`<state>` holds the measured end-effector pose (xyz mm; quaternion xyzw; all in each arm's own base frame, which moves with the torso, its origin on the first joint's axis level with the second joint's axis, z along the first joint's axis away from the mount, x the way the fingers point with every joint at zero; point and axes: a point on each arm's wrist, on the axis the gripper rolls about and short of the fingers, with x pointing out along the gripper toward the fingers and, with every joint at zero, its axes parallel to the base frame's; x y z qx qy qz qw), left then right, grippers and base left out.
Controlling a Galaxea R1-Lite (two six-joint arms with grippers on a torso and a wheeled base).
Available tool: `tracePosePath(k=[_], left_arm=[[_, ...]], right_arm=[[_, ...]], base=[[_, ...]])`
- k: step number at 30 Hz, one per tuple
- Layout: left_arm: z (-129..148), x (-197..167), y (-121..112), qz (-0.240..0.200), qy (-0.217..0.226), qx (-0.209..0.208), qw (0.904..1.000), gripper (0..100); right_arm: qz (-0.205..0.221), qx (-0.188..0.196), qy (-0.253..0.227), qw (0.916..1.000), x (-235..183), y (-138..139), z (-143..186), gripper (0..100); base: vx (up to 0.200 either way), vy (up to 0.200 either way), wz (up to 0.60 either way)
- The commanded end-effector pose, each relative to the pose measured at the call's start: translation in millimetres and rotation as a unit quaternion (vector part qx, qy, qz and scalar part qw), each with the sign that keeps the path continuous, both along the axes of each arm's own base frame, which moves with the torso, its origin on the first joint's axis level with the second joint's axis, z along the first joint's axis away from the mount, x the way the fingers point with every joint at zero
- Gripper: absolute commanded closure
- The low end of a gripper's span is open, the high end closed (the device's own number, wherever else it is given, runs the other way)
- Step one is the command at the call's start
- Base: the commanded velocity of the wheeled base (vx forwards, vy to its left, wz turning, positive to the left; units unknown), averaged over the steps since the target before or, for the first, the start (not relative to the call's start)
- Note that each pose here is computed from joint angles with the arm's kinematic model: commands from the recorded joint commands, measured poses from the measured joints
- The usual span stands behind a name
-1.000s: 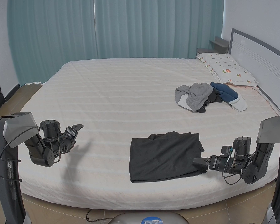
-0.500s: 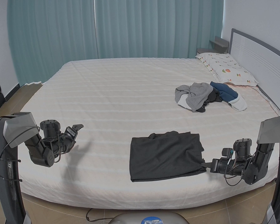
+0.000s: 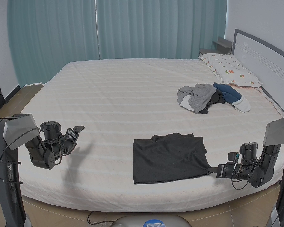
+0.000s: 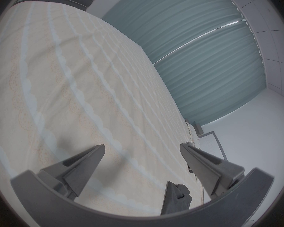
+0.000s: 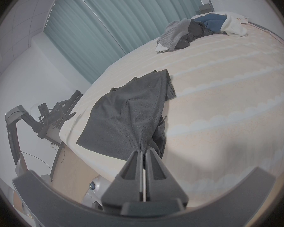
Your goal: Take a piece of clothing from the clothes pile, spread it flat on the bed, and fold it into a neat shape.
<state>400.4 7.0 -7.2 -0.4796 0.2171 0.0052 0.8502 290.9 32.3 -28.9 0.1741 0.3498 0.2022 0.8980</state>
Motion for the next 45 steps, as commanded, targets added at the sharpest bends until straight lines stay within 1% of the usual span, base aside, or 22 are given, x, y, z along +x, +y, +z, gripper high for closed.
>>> tracePosePath(k=[1,4,5,9,13,15,16,18,19,22,27,36,40,41,42,45], left_arm=[[0,0,0,0.000,0.000,0.000,1.0000,0],[0,0,0,0.000,0.000,0.000,1.0000,0],[0,0,0,0.000,0.000,0.000,1.0000,0],[1,0,0,0.000,-0.001,0.000,1.0000,0],[3,0,0,0.000,-0.002,-0.001,1.0000,0],[3,-1,-2,-0.003,-0.002,-0.002,1.0000,0],[3,-1,-2,-0.003,-0.002,-0.002,1.0000,0],[3,-2,-16,-0.020,0.000,-0.002,0.9998,0],[3,-2,-19,-0.025,0.000,-0.002,0.9997,0],[4,-4,-31,-0.040,0.001,-0.002,0.9992,0],[5,-6,-41,-0.052,0.005,-0.002,0.9987,0],[5,-6,-52,-0.065,0.006,-0.002,0.9979,0],[4,-5,-56,-0.070,0.005,-0.002,0.9975,0],[4,-5,-56,-0.070,0.005,-0.002,0.9975,0],[4,-4,-57,-0.071,0.004,-0.002,0.9975,0],[3,-6,-68,-0.084,0.006,-0.001,0.9964,0]], right_arm=[[-0.001,0.000,0.003,1.0000,0,-1,-1,100],[-0.001,0.000,0.003,1.0000,0,-1,-1,100],[-0.001,0.000,0.002,1.0000,0,-1,-1,0],[-0.003,0.002,-0.010,0.9999,2,-2,4,0],[-0.020,0.015,-0.023,0.9994,10,-6,10,0],[-0.036,0.029,-0.027,0.9986,17,-7,12,0],[-0.036,0.029,-0.027,0.9986,17,-7,12,0],[-0.058,0.054,-0.026,0.9965,28,-7,13,0],[-0.063,0.061,-0.024,0.9959,29,-8,14,0],[-0.079,0.086,-0.017,0.9930,36,-7,13,0],[-0.082,0.089,-0.006,0.9926,40,-6,4,0],[-0.094,0.110,-0.008,0.9895,48,-6,6,0],[-0.112,0.136,-0.014,0.9842,58,1,13,0],[-0.112,0.136,-0.014,0.9842,58,1,13,0],[-0.119,0.156,-0.020,0.9803,67,12,19,0],[-0.139,0.169,-0.024,0.9755,75,27,21,0]], base=[[0.000,0.000,0.00],[0.000,0.000,0.00],[0.000,0.000,0.00],[0.000,0.000,0.00],[0.000,0.000,0.00],[0.000,0.000,0.00],[0.000,0.000,0.00],[0.000,0.000,0.00],[0.000,0.000,0.00],[0.000,-0.200,0.00],[0.000,-0.200,0.00],[0.000,-0.200,0.00],[0.000,-0.050,0.00],[0.000,0.000,0.00],[0.000,0.000,0.00],[0.000,0.000,0.00]])
